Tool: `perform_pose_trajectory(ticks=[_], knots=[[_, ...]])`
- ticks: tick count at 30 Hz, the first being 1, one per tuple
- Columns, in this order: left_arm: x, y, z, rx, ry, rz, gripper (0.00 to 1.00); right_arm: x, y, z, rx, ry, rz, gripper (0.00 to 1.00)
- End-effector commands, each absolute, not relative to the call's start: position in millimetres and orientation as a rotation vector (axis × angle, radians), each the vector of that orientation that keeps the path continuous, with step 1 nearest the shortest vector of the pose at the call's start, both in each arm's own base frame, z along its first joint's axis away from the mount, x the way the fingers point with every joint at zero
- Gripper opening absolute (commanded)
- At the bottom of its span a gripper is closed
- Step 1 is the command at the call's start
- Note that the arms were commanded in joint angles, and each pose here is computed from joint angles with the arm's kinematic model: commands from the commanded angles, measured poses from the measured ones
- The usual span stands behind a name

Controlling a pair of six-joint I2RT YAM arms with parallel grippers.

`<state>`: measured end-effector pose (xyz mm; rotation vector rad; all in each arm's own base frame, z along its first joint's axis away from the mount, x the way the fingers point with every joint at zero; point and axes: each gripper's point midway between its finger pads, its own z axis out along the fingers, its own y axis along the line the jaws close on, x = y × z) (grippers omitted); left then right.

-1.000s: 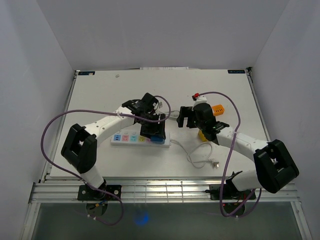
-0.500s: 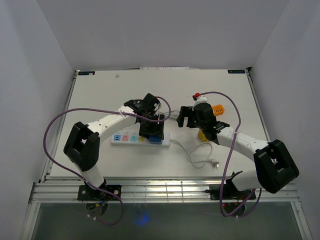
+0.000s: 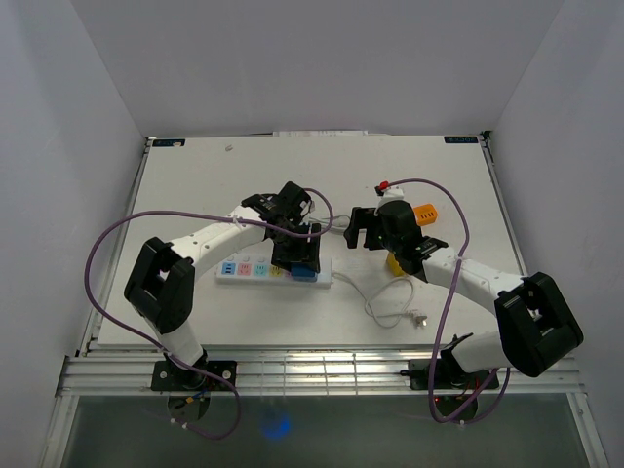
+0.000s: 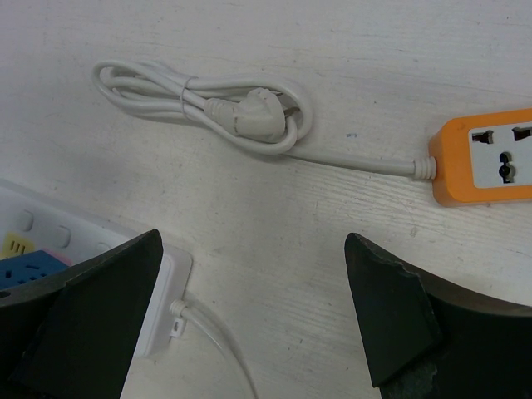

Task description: Insert the plug

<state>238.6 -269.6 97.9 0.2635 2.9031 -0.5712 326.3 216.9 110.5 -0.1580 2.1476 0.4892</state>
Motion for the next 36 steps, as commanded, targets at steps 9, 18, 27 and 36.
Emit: perform_pose_trajectory(ticks=[9,18,27,36], knots=[[239,-276,103,0.277,2.892,-0.601,0.00,327,219,117,-0.151,2.127,0.519,0.95],[246,-277,97,0.259,2.893,-0.564,0.00,327,219,117,-0.153,2.126,0.525,0.95],[248,-276,90,0.255,2.926,-0.518,0.00,324,222,118,-0.169,2.125,0.549,0.95],[253,-278,76,0.266,2.972,-0.476,0.00,317,222,132,-0.172,2.043,0.601,0.95]])
